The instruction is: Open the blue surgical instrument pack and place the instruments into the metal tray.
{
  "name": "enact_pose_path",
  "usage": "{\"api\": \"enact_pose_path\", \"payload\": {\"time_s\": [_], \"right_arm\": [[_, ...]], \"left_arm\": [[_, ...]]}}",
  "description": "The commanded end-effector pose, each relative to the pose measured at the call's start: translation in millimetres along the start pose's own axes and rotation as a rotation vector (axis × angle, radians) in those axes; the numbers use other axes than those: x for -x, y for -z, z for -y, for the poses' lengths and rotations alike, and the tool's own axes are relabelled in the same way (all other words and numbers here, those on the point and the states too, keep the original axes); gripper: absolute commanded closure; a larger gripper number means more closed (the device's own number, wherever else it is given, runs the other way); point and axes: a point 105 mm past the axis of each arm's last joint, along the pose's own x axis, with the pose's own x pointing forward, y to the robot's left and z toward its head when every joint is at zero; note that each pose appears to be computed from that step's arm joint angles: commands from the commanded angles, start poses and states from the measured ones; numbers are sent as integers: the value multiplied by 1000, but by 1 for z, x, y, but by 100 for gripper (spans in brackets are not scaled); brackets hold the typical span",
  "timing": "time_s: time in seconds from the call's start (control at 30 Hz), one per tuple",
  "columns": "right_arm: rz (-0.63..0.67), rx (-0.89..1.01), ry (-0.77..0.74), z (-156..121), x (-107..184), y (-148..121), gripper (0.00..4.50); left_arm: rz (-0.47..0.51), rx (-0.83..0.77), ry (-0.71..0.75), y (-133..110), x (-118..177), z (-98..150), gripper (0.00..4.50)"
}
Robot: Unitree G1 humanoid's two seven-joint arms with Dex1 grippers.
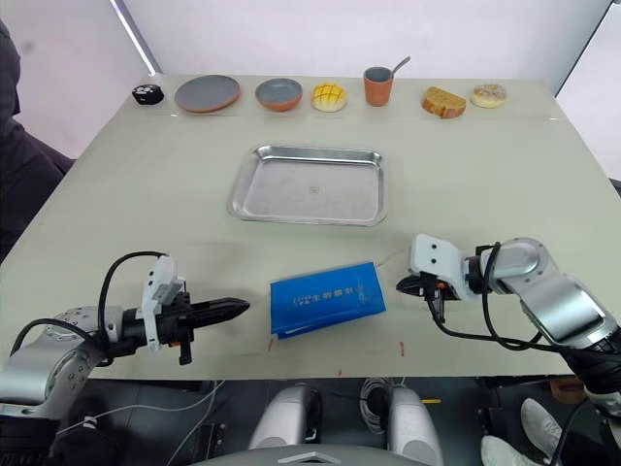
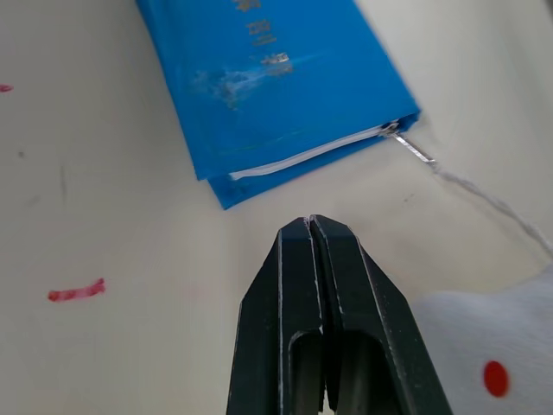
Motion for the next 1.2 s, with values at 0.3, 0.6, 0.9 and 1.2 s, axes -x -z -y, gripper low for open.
{"api": "enact_pose_path", "payload": {"time_s": [0.3, 0.6, 0.9, 1.2], "right_arm": [[-36, 122, -46, 3, -32, -8, 446], [61, 65, -106, -11, -37, -22, 446], [53, 32, -52, -2, -30, -14, 446], [2, 16, 30, 15, -25, -3, 446]], "left_arm": [[-18, -67, 51, 3, -31, -2, 441], [14, -100, 85, -8, -48, -4, 441], [23, -150, 115, -19, -63, -6, 441], [4, -205, 118, -30, -79, -17, 441]]}}
